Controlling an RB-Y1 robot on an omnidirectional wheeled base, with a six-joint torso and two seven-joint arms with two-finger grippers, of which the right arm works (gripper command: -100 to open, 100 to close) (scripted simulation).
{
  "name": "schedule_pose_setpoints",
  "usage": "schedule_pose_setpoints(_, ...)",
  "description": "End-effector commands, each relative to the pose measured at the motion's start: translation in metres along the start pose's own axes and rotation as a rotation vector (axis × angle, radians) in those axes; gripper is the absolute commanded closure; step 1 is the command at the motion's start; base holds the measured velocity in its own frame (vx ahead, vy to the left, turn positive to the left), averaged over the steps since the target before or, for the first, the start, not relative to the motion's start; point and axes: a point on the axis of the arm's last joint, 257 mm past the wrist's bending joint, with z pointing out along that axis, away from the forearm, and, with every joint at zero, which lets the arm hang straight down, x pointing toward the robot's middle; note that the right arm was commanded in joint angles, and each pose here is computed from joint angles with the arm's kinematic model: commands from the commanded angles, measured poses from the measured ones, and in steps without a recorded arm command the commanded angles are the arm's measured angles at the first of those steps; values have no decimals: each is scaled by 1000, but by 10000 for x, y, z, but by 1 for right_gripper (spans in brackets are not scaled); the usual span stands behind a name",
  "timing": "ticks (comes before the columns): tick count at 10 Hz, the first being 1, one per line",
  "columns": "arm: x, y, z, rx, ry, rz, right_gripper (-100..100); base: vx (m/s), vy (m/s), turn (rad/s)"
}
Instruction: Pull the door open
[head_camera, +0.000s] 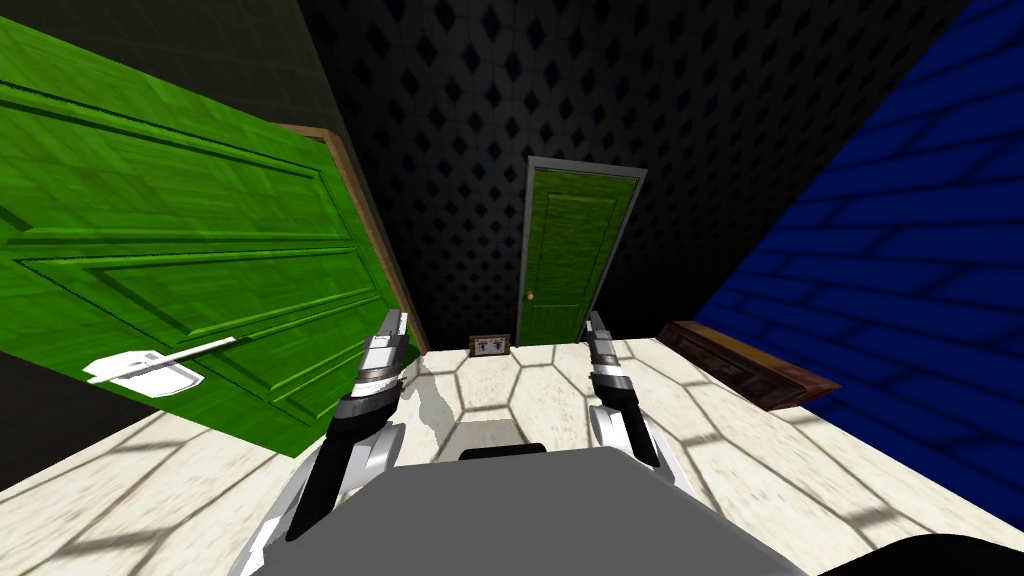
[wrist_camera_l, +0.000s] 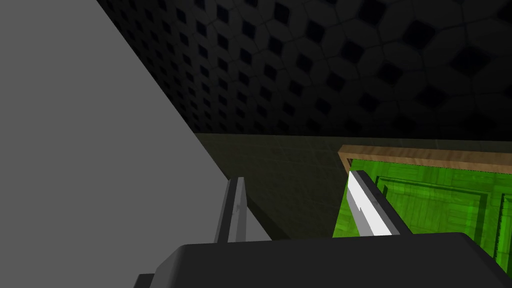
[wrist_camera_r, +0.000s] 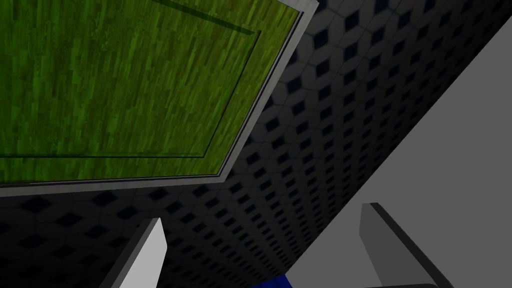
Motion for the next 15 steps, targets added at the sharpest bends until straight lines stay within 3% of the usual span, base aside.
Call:
schedule_pose_setpoints(1,56,-103,-19,9,13,-37,-100,118,-2,-2)
schedule_pose_setpoints(15,383,-1048,-201,90,137,-363,-100,98,3,-1)
